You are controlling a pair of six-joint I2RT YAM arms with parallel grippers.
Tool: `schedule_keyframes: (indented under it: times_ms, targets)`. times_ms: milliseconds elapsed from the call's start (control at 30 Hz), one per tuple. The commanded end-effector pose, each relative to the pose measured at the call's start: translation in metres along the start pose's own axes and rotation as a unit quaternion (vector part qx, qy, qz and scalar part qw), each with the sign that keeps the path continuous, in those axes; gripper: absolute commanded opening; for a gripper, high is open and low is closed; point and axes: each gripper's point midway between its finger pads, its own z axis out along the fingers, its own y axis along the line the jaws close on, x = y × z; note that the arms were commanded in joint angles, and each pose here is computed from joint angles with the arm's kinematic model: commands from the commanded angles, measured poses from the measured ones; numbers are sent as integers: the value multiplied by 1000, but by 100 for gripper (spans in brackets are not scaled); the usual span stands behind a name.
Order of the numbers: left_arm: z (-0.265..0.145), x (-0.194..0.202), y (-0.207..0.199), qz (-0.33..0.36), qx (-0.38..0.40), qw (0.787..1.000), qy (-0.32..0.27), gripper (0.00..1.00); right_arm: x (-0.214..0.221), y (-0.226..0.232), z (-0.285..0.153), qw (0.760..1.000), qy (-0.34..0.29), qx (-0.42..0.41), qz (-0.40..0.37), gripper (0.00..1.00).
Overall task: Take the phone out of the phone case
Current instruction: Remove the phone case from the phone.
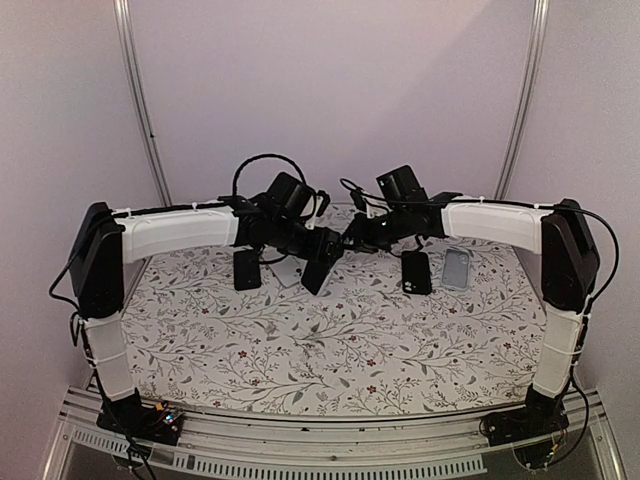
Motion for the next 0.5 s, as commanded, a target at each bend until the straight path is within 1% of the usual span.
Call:
schedule_keyframes:
  times_ms: [0,233,467]
  targets:
    - [8,3,1,16,-25,1000,5,91,-14,33,-1,998,-14,-62,-10,0]
    - [16,11,14,18,-63,998,6,89,-1,29,10,997,9,-75,18,0]
    - [27,21,28,21,-95,995,13,85,18,23,17,994,37,-89,46,0]
